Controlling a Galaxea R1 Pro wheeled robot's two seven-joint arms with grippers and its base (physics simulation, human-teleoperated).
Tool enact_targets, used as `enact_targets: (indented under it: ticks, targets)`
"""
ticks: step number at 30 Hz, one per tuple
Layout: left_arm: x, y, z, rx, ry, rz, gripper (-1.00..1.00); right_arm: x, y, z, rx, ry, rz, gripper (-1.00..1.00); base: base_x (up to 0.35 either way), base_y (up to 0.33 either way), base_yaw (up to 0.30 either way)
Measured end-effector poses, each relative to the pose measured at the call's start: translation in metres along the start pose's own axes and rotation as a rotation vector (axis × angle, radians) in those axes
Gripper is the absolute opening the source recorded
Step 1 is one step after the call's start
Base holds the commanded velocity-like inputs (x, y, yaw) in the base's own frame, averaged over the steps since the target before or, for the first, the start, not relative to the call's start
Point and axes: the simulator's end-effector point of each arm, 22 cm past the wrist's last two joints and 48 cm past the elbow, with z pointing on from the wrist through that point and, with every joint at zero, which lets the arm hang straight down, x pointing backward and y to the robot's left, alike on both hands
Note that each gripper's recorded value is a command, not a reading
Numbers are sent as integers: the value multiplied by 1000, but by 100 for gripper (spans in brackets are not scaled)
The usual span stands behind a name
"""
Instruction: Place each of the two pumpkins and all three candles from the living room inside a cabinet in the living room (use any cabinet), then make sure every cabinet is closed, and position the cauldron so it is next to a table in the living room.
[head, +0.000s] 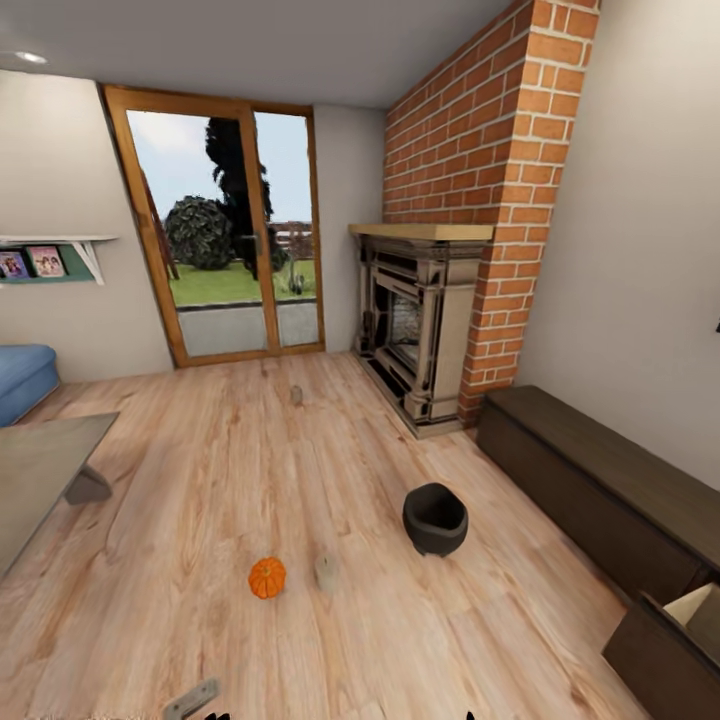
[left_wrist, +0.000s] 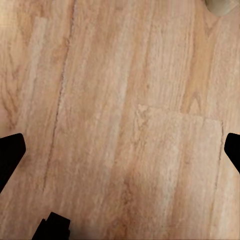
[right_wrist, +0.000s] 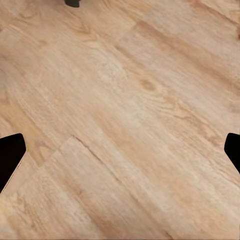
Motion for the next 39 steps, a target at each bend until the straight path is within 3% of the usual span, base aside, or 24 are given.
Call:
enact_targets:
  ticks: [12,30,39]
  targets:
    - [3,2,0,-5,7,0,100,0,1,0,-7,1,-1,100,226,47,222]
    - [12,7,2,-16,25,2,100,3,0,1,-8,10,0,100,184,231,-56]
    - [13,7,2,-17,27,2,100,2,1,1,-9,10,-1,100,-46,144,85]
